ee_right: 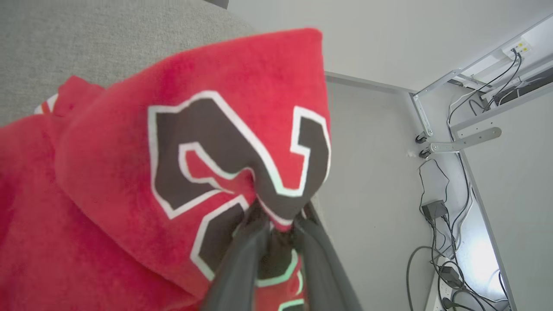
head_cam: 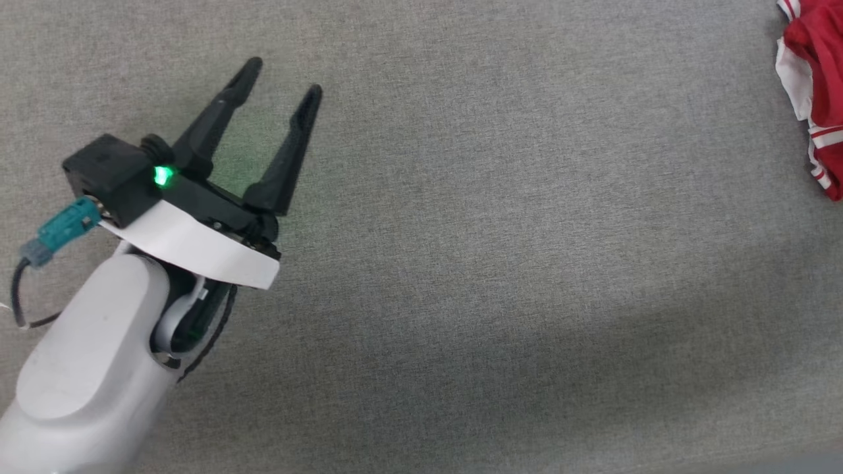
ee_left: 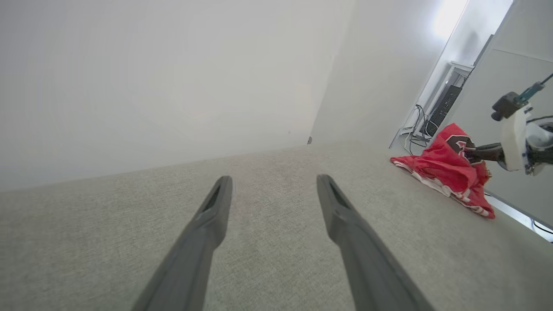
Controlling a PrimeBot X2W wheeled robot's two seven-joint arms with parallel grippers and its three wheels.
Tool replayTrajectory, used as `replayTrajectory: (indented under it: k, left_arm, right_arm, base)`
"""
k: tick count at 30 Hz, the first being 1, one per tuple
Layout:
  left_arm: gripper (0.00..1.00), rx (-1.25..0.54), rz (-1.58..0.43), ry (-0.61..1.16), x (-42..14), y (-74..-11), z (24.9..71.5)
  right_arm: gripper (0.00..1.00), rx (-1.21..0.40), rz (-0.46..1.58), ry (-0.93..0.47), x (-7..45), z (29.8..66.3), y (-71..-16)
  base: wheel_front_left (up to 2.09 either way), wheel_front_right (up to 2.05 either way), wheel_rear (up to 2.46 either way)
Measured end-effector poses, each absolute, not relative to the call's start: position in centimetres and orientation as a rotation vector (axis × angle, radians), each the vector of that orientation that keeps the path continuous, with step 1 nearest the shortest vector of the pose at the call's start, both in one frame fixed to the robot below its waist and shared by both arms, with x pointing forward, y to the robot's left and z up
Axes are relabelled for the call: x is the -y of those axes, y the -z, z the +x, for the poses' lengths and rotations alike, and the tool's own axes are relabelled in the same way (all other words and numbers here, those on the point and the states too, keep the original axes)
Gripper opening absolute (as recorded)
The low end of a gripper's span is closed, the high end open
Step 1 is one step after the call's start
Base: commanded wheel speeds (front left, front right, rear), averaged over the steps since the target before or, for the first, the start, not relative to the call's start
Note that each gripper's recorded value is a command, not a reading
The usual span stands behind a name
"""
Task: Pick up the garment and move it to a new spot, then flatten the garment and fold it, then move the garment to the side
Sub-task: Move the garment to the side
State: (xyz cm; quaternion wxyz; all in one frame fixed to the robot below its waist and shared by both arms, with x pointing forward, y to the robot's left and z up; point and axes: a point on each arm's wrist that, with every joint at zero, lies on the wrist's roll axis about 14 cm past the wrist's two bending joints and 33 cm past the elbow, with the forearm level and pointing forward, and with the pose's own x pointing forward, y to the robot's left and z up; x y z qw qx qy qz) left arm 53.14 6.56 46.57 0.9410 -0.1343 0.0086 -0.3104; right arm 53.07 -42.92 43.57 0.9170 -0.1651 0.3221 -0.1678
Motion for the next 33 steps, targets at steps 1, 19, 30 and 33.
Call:
replayTrajectory:
  k: [1,19,30,33]
  left_arm:
    - [1.00,-0.014,-0.277,0.625,-6.8,-46.7,53.3]
    - [1.00,0.033,-0.259,0.435,-13.1,-48.7,52.7]
    - [1.00,0.095,-0.244,0.281,-17.5,-51.3,49.7]
    - [1.00,0.110,-0.234,0.243,-18.6,-52.0,48.4]
  right_arm:
    - [1.00,-0.658,-0.335,0.351,43.0,53.1,-43.6]
    - [1.00,-0.394,-0.240,0.354,41.4,54.1,-48.9]
    - [1.00,-0.170,-0.152,0.248,35.4,53.8,-51.8]
    - [1.00,-0.133,-0.121,0.208,33.4,53.1,-52.0]
  base:
    - [0.00,0.00,0.00]
    - [0.00,0.00,0.00]
    - [0.00,0.00,0.00]
    - [0.00,0.00,0.00]
